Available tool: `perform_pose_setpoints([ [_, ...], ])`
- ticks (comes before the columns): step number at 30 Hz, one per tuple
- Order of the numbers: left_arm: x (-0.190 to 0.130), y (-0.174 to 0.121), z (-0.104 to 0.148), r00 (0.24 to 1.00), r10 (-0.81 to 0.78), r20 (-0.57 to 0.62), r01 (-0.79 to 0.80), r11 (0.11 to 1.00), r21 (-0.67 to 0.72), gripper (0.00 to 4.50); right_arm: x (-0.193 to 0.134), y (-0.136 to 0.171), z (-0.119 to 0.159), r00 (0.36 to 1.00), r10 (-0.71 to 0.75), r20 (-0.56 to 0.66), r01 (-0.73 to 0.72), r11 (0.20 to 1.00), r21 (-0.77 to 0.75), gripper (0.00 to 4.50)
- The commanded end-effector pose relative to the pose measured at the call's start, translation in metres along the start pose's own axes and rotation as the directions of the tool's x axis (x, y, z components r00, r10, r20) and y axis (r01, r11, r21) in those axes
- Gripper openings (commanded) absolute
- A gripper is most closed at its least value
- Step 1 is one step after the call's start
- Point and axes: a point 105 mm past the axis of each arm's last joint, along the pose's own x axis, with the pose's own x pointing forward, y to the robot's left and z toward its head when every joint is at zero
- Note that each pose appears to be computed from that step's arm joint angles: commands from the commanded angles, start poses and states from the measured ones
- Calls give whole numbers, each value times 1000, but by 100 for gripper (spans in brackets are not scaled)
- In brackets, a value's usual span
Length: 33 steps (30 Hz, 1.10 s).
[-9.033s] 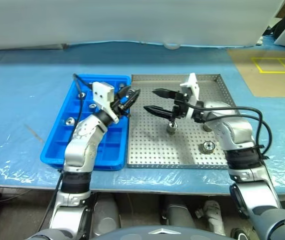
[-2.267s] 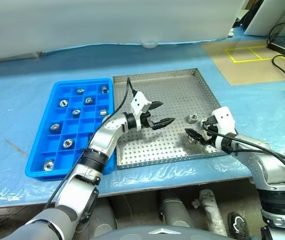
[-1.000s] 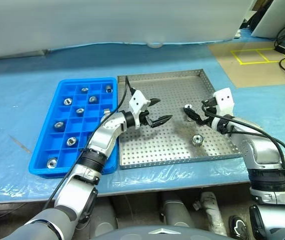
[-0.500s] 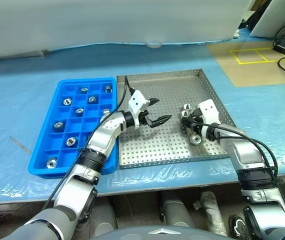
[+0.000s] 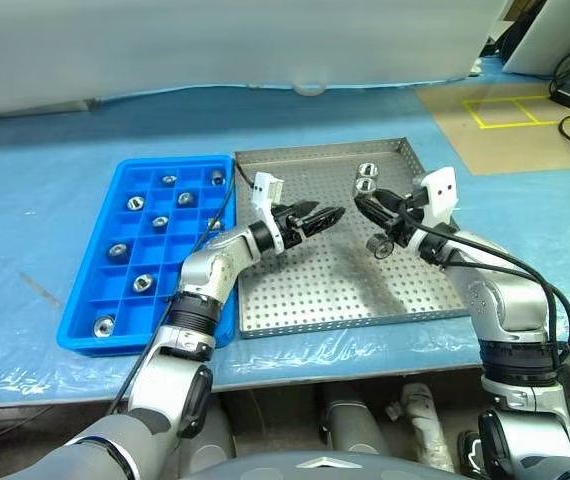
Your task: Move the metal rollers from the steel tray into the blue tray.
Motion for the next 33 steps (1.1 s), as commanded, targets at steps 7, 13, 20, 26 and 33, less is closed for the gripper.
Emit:
perform_pose_setpoints([
  [7,12,-28,40,967,-142,211,203,931,-302,438,-7,37,21,980,183,73,-184,983,0,152],
  [13,16,-23,40,970,-110,218,186,912,-365,438,-12,54,22,959,277,67,-278,960,10,152],
  [20,20,-25,19,988,-113,110,145,921,-360,438,-13,64,25,943,327,69,-328,945,3,152],
  [26,18,-14,30,981,-57,183,123,920,-372,353,-11,65,24,942,328,67,-328,945,-2,152],
  [33,12,3,59,937,60,344,113,879,-462,143,-10,58,23,954,292,63,-292,956,-19,152],
])
